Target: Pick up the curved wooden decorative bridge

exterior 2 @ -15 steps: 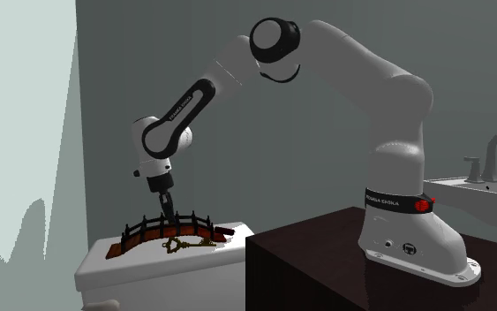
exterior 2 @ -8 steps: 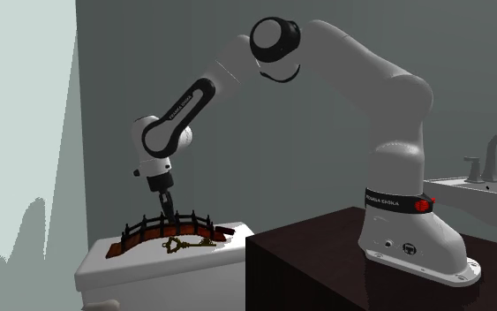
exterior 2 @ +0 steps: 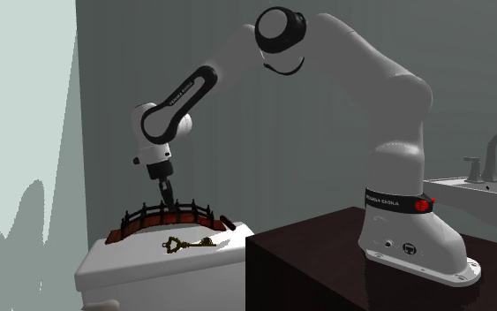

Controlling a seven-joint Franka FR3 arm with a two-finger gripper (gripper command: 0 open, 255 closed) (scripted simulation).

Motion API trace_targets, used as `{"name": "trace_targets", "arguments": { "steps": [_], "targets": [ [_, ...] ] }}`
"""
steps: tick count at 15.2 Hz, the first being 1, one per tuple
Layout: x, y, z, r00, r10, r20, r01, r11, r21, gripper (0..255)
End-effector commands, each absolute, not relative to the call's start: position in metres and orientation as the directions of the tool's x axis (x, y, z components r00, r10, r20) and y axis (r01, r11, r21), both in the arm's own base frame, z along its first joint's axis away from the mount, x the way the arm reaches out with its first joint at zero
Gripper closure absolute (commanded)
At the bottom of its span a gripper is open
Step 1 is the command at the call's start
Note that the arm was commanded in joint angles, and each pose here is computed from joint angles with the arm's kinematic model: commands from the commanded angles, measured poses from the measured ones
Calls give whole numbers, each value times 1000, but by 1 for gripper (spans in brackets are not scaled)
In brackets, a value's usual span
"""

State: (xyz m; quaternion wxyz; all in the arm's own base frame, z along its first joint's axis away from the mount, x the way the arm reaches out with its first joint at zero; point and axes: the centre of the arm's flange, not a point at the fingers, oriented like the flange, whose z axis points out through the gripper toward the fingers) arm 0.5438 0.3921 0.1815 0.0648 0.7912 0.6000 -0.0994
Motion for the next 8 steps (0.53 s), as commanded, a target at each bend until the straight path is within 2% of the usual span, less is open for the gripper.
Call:
{"name": "trace_targets", "arguments": {
  "steps": [1,8],
  "targets": [
    [543,393,192,260,937,-235,962,-272,-16,255],
    [543,393,219,260,937,-235,962,-272,-16,255]
  ]
}}
